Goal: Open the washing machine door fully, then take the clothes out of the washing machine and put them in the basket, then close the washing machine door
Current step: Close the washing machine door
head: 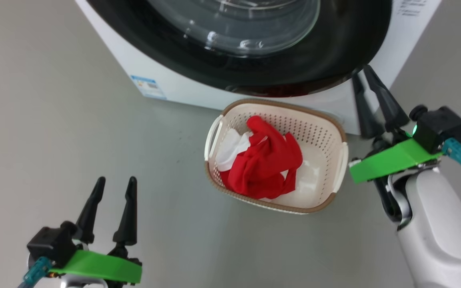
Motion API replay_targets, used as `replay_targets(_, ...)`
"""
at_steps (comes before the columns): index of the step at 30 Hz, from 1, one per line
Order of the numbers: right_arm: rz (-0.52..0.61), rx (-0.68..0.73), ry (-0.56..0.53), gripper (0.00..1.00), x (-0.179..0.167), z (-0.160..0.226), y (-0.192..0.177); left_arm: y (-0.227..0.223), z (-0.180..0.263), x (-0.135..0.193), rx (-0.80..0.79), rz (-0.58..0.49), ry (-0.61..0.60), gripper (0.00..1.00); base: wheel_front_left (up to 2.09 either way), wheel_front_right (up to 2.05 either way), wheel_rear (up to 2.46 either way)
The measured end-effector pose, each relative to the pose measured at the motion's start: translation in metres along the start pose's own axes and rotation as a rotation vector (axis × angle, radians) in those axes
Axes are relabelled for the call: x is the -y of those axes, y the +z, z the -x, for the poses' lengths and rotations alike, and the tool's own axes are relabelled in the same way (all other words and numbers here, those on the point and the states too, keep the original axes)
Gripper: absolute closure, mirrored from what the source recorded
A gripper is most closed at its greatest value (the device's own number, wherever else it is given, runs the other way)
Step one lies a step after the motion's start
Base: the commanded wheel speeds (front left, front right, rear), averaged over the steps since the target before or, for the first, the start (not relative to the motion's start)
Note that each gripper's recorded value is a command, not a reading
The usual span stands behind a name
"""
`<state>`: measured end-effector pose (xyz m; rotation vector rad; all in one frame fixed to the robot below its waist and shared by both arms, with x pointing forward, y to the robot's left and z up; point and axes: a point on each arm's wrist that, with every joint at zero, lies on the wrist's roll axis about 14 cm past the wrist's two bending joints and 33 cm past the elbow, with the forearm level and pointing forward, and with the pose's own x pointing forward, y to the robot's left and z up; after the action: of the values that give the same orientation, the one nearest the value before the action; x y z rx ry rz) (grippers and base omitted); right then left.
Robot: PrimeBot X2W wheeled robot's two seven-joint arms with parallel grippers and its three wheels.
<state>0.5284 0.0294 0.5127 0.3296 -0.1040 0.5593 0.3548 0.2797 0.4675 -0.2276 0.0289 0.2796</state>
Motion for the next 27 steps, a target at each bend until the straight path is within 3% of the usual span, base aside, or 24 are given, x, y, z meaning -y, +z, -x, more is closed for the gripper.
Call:
replay_targets(8,0.003,-0.019,-0.047,0.0,0.005,0.036,0.007,0.004,0.008,0.005,0.01,0.002,-0.035,0.0,0.0,0.0,0.0)
replay_targets(27,0.028,-0.103,-0.326,0.0,0.057,0.166,0.004,-0.003,0.024,0.023,-0.011,-0.02,-0.14,0.0,0.0,0.0,0.0)
